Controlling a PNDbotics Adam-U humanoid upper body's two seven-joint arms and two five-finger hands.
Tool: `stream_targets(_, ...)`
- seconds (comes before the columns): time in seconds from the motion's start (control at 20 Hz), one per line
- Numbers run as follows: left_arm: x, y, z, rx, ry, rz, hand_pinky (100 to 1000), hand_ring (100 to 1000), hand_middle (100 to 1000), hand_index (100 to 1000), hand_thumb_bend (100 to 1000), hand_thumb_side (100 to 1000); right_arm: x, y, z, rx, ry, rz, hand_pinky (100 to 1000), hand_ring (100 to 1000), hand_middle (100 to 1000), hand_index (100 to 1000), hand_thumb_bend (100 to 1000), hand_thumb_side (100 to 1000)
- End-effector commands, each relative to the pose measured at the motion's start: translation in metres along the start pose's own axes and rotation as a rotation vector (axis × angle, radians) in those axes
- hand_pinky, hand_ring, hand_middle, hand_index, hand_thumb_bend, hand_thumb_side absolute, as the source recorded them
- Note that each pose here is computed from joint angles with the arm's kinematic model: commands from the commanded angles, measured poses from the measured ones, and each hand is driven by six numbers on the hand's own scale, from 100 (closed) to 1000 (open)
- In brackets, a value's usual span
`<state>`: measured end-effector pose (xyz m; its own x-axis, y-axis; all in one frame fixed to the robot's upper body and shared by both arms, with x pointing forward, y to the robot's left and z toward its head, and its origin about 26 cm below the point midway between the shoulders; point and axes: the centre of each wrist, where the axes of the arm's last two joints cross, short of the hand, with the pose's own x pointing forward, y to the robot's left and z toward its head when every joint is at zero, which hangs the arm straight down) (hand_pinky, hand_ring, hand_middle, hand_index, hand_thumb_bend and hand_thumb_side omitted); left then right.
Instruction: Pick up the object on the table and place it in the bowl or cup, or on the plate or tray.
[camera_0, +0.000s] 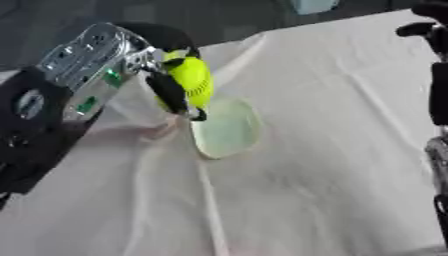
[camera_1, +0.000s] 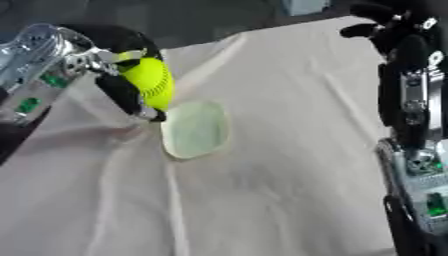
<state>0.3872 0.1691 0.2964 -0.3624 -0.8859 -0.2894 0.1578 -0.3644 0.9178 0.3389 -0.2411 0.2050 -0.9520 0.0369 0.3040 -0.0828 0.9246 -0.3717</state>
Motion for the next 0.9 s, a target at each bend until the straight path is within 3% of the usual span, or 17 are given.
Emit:
stream_targets(0.05, 0.0, 0.01, 0.004, 0.023, 0.003, -0.009, 152, 536, 874, 643, 393, 579, 0.003, -0.004, -0.007, 0.001, -0.022, 0.011, 668, 788, 809, 939, 100, 820)
stream_targets(0.4, 0.002, 0.003, -0.003, -0.004, 0.0, -0.004, 164, 545, 879, 647, 394, 588, 0.003, -0.004, -0.007, -0.001, -0.021, 0.009, 669, 788, 809, 940, 100, 819)
stream_targets(0.7, 0.004, -0.002, -0.009, -0.026, -0.001, 0.003, 256, 565, 894, 647, 395, 603, 0.003, -0.004, -0.008, -0.004, -0.024, 0.009, 669, 788, 809, 940, 100, 818)
stream_targets(0.9, 0.006, -0.006, -0.011, -0.037, -0.007, 0.01, 263, 564, 894, 647, 393, 609, 0.003, -0.003, -0.009, -0.006, -0.027, 0.008, 669, 788, 809, 941, 100, 818)
